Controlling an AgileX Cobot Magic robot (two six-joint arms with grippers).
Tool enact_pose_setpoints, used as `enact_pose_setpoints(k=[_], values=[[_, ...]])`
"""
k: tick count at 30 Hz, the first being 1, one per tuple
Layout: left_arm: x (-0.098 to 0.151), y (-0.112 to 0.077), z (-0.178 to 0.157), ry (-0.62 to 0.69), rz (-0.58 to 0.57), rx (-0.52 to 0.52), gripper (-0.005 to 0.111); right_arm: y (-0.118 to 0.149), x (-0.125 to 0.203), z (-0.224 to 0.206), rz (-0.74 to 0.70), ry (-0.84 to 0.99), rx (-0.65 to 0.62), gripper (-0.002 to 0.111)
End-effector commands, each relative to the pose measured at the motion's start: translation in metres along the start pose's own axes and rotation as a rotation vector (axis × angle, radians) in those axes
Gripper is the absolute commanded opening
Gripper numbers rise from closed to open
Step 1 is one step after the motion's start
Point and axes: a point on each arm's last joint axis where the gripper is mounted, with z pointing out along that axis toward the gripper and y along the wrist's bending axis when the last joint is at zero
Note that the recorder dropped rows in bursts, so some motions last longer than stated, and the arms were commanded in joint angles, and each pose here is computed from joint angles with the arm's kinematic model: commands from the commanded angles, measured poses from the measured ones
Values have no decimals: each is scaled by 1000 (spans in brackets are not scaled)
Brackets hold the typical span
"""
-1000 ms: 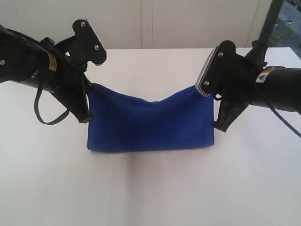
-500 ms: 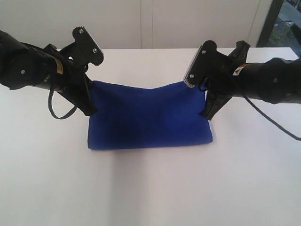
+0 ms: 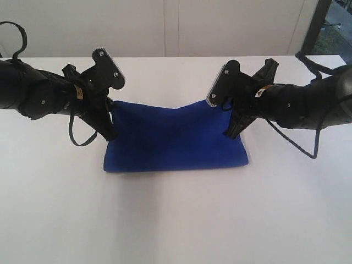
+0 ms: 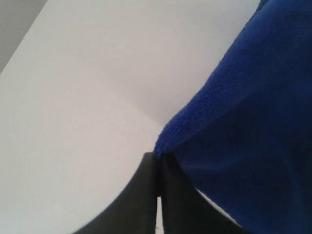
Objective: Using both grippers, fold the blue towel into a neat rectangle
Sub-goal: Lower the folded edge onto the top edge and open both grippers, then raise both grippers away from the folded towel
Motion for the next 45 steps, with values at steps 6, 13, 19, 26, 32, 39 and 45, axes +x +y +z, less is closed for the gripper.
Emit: enact_pose_setpoints(k=[6,13,19,26,32,39,45], values=[[-3,3,0,-27,47,-16,11,-7,0,0,38,-9,48,26],[-2,3,0,-19,51,-13,41,-7,0,0,38,-9,48,28],[0,2,0,2,55,-4,42,-8,1,0,84,3,56,28],[5,3,-15,135,-162,31,21,-20,-11,-33,491,42,-14,13],[-19,46,-42,281,-487,-29,0,-33,-26,-52,767,-1,-113,0],[10,79,-26,372,-910,145,0,-59,-18,-51,893,78,-326,0],[6,70,-24,342,-826,277,0,-54,-33,-59,694,201,-709,0]])
